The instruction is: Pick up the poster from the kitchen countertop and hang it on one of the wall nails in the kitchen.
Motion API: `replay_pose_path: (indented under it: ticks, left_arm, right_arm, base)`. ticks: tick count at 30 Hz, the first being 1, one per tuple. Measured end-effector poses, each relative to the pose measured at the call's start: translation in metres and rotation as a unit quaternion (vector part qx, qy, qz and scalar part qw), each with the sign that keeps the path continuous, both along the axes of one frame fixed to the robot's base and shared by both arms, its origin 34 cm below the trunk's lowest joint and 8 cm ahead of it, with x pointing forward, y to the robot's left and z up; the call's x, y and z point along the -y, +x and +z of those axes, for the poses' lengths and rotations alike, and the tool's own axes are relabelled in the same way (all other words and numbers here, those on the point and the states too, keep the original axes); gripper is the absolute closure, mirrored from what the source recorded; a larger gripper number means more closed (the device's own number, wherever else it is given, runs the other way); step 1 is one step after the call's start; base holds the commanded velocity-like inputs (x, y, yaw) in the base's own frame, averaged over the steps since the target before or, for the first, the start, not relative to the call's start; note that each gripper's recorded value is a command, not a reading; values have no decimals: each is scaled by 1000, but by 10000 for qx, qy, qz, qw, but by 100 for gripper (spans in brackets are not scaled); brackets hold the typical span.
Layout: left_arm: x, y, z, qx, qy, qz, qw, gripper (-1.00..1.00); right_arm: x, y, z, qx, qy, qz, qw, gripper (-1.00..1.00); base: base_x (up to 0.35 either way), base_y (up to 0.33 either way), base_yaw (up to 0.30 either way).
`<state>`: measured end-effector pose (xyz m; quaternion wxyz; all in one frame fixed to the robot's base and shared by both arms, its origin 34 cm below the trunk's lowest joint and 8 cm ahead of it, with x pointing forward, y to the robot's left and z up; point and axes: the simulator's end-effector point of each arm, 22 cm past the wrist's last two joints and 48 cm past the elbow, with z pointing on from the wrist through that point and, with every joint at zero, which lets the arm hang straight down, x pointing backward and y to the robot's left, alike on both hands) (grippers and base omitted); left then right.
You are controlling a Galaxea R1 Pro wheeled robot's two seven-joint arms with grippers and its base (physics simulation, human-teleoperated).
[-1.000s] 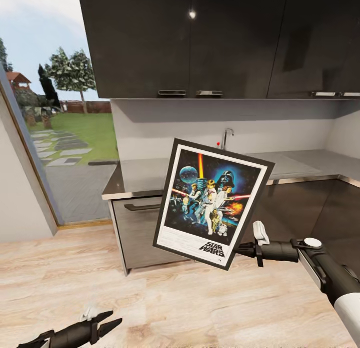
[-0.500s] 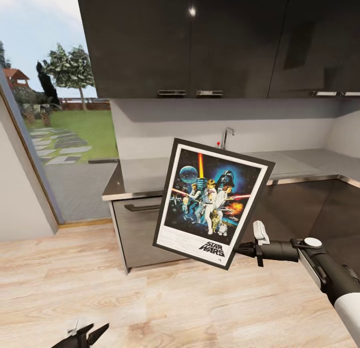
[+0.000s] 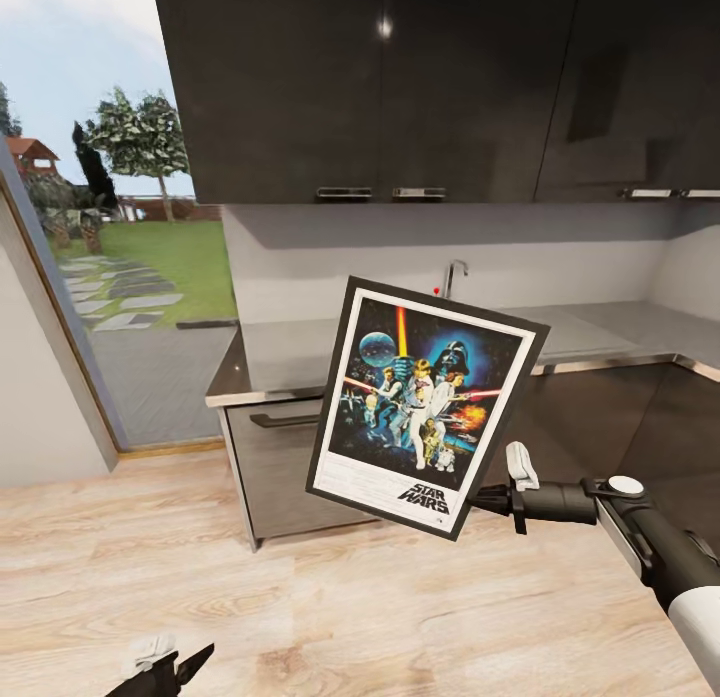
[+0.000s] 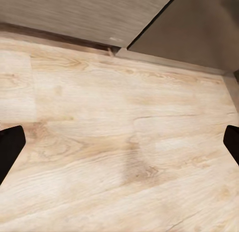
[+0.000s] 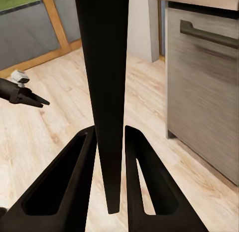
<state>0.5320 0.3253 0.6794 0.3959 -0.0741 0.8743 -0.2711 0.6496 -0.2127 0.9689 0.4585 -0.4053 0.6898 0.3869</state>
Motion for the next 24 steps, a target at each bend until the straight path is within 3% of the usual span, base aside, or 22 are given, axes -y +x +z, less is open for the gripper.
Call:
replay_pose_path:
  ticks: [24]
  left_arm:
    - [9,-3,29,-14,-48,3,10000,-100]
  right_arm:
    - [0,-5,30,-7,-5,13,10000,100]
  base:
    - [0,0,0]
